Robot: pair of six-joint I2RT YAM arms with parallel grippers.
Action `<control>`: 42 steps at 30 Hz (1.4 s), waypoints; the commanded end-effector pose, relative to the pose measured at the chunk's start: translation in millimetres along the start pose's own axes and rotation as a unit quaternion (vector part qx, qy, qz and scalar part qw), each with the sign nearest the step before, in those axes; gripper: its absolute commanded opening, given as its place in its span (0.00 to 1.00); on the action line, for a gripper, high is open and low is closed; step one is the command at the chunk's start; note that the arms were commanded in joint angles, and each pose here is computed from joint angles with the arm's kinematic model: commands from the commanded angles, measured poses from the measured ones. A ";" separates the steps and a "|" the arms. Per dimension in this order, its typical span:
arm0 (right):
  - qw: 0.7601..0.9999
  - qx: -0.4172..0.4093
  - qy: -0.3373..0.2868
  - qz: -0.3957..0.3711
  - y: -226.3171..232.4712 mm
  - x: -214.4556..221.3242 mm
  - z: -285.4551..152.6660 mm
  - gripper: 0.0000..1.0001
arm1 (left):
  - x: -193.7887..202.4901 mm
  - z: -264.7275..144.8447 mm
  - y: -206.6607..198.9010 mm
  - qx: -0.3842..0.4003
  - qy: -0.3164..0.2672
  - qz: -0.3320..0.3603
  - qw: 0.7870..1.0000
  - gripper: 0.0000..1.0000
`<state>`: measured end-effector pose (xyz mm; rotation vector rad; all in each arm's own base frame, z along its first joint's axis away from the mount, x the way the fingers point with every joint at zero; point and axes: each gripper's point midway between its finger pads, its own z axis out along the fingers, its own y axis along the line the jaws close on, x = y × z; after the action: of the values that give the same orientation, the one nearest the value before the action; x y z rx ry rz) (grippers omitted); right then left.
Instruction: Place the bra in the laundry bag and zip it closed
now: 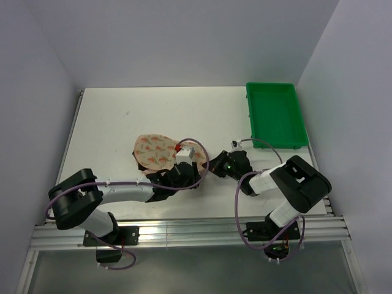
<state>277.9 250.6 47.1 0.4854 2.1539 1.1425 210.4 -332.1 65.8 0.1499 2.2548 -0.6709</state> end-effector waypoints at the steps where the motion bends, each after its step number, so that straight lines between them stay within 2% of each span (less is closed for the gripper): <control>1: 0.999 -0.038 -0.013 -0.002 18.7 -1.6 -6.8 0.00 | -23.7 -0.2 -5.9 -0.022 -0.055 -0.001 0.998 0.40; 6: 0.999 -0.043 -0.009 -0.010 25.2 4.9 -11.0 0.00 | -29.6 4.0 -4.3 -0.032 -0.072 0.004 0.997 0.45; 9: 0.999 -0.044 -0.011 -0.017 29.7 7.9 -13.0 0.00 | -26.2 9.5 -9.6 -0.025 -0.064 0.008 0.998 0.39; 10: 0.999 -0.046 -0.014 -0.021 32.2 7.1 -13.9 0.00 | -23.4 10.3 -10.2 -0.025 -0.060 0.010 0.998 0.33; 13: 0.998 -0.043 -0.016 -0.031 34.5 8.9 -14.6 0.00 | -20.3 8.3 -9.9 -0.025 -0.058 0.010 0.998 0.27; 15: 0.998 -0.042 -0.017 -0.034 35.8 9.6 -14.6 0.00 | -18.2 7.5 -6.8 -0.030 -0.056 0.010 0.998 0.25; 17: 0.998 -0.045 -0.016 -0.036 38.1 10.4 -15.1 0.00 | -18.0 9.2 -6.0 -0.037 -0.056 0.010 0.998 0.30; 20: 0.998 -0.046 -0.015 -0.043 41.9 14.1 -15.3 0.00 | -16.1 12.7 -8.7 -0.039 -0.051 0.013 0.998 0.31; 23: 0.998 -0.036 -0.017 -0.045 39.1 15.0 -14.3 0.00 | -16.9 4.5 -14.2 -0.036 -0.053 0.009 0.998 0.23; 24: 0.998 -0.031 -0.018 -0.045 36.2 15.0 -12.9 0.00 | -17.4 0.3 -15.9 -0.034 -0.055 0.004 0.998 0.24; 28: 0.998 -0.035 -0.016 -0.050 42.8 13.8 -7.2 0.00 | -7.9 -19.9 -26.9 -0.003 -0.035 -0.011 0.999 0.37; 30: 0.998 -0.039 -0.019 -0.049 46.4 12.3 -6.7 0.00 | -0.7 -23.2 -24.6 -0.004 -0.027 -0.017 0.999 0.40; 33: 0.998 -0.038 -0.026 -0.052 47.3 9.7 -8.6 0.00 | -2.0 -26.3 -23.7 -0.001 -0.031 -0.024 0.999 0.40; 37: 0.998 -0.036 -0.024 -0.054 47.6 10.9 -8.9 0.00 | 5.6 -21.8 -26.9 0.006 -0.017 -0.022 1.000 0.33; 42: 0.997 -0.041 -0.023 -0.055 50.5 12.2 -11.5 0.00 | 0.5 -17.2 -14.7 -0.022 -0.038 -0.026 0.999 0.36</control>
<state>253.7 270.3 61.1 0.3763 2.1461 1.1021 188.4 -338.7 81.6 0.0910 2.2284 -0.6578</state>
